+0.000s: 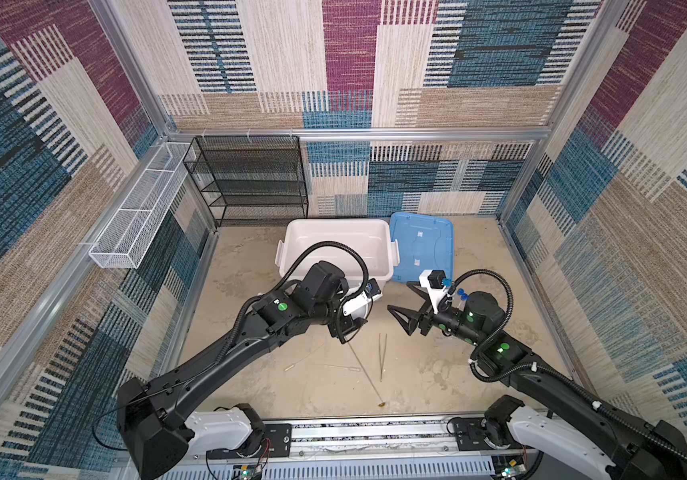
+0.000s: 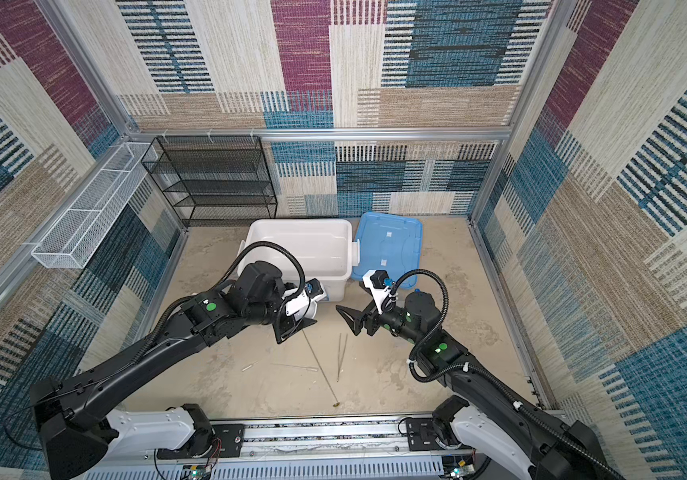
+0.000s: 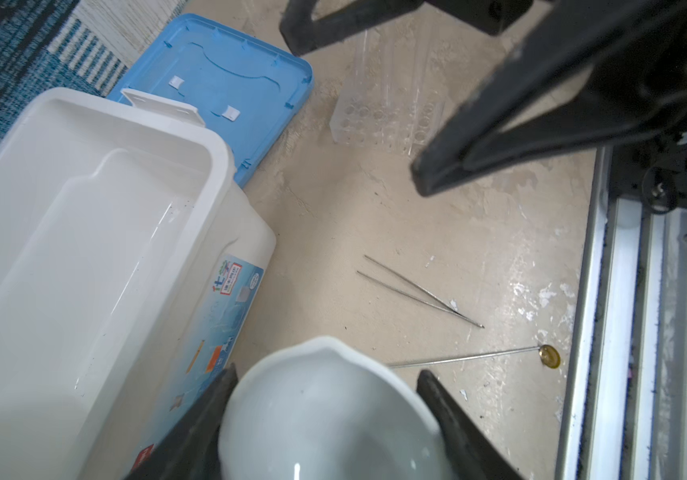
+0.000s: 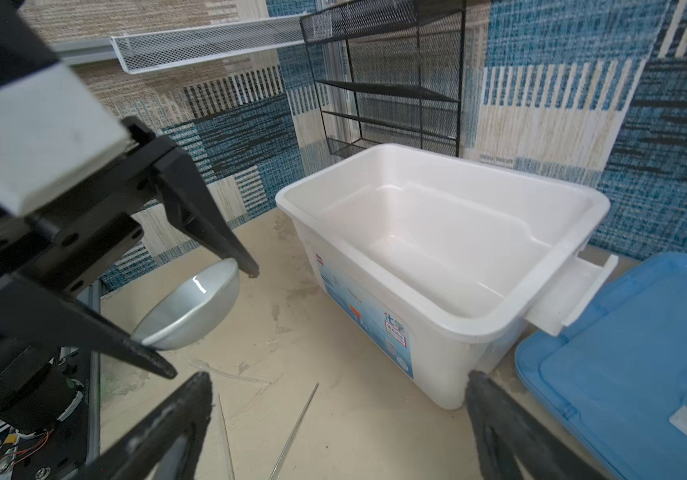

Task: Organize the chemistry lab equipment
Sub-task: 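Lift the white dish with the left gripper and carry it over the white bin, then lower the dish into the white bin and open the left gripper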

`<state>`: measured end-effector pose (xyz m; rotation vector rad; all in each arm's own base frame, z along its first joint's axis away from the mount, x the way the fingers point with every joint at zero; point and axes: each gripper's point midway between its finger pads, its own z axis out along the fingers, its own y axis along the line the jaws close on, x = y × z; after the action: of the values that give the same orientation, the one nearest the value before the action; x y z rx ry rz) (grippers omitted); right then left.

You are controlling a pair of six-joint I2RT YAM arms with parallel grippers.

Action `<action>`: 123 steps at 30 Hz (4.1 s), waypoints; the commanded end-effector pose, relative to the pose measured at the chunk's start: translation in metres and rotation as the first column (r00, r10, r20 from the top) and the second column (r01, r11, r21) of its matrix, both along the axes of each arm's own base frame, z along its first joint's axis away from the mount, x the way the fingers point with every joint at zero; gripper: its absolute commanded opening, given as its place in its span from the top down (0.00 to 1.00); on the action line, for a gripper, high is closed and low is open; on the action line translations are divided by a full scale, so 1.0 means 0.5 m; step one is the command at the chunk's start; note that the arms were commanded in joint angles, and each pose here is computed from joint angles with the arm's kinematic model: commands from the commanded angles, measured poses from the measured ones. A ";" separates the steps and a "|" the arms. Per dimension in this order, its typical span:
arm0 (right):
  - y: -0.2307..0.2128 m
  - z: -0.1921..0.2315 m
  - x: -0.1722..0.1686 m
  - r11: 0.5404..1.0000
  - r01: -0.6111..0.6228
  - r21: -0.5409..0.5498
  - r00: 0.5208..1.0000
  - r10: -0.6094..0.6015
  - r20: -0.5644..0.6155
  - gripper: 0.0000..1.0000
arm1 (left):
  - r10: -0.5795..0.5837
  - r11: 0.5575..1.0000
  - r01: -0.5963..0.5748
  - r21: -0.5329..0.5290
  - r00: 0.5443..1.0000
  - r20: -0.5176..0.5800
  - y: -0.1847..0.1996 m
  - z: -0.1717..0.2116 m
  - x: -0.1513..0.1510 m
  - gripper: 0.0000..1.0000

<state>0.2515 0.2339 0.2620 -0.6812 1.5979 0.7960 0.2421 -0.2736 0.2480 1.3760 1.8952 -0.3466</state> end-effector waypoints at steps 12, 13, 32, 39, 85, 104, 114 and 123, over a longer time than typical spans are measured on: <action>0.083 0.127 0.098 0.996 -0.092 -0.017 0.988 0.093 0.126 0.10 | 0.528 0.835 -0.545 -0.079 0.833 -0.165 0.089 0.092 0.216 0.65; 0.088 0.126 0.106 0.995 -0.099 -0.017 0.987 0.100 0.125 0.09 | 0.558 0.813 -0.577 -0.077 0.810 -0.182 0.100 0.090 0.233 0.65; 0.191 0.044 0.316 0.986 -0.110 -0.122 0.992 0.101 -0.082 0.14 | 0.876 0.479 -0.842 0.246 0.445 -0.183 0.251 -0.136 0.456 0.64; 0.200 0.016 0.355 0.989 -0.074 -0.131 0.991 0.059 -0.116 0.15 | 0.884 0.464 -0.833 0.301 0.414 -0.216 0.244 -0.211 0.459 0.64; 0.216 -0.049 0.395 0.974 -0.133 -0.182 0.980 0.102 -0.169 0.16 | 0.883 0.452 -0.815 0.362 0.351 -0.311 0.221 -0.433 0.442 0.48; 0.198 -0.027 0.397 0.985 -0.070 -0.159 0.983 0.040 -0.180 0.17 | 0.873 0.468 -0.811 0.352 0.364 -0.324 0.215 -0.454 0.442 0.34; 0.189 0.007 0.386 0.987 -0.057 -0.152 0.987 0.033 -0.157 0.16 | 0.868 0.474 -0.826 0.305 0.379 -0.321 0.212 -0.397 0.451 0.20; 0.157 0.106 0.351 0.997 -0.002 -0.075 0.998 -0.003 -0.063 0.12 | 0.856 0.483 -0.859 0.173 0.421 -0.298 0.211 -0.238 0.466 0.01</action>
<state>0.4256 0.3167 0.2862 -0.7655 1.7726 0.7789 0.4762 -0.1691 0.1069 0.1707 2.6400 -0.0364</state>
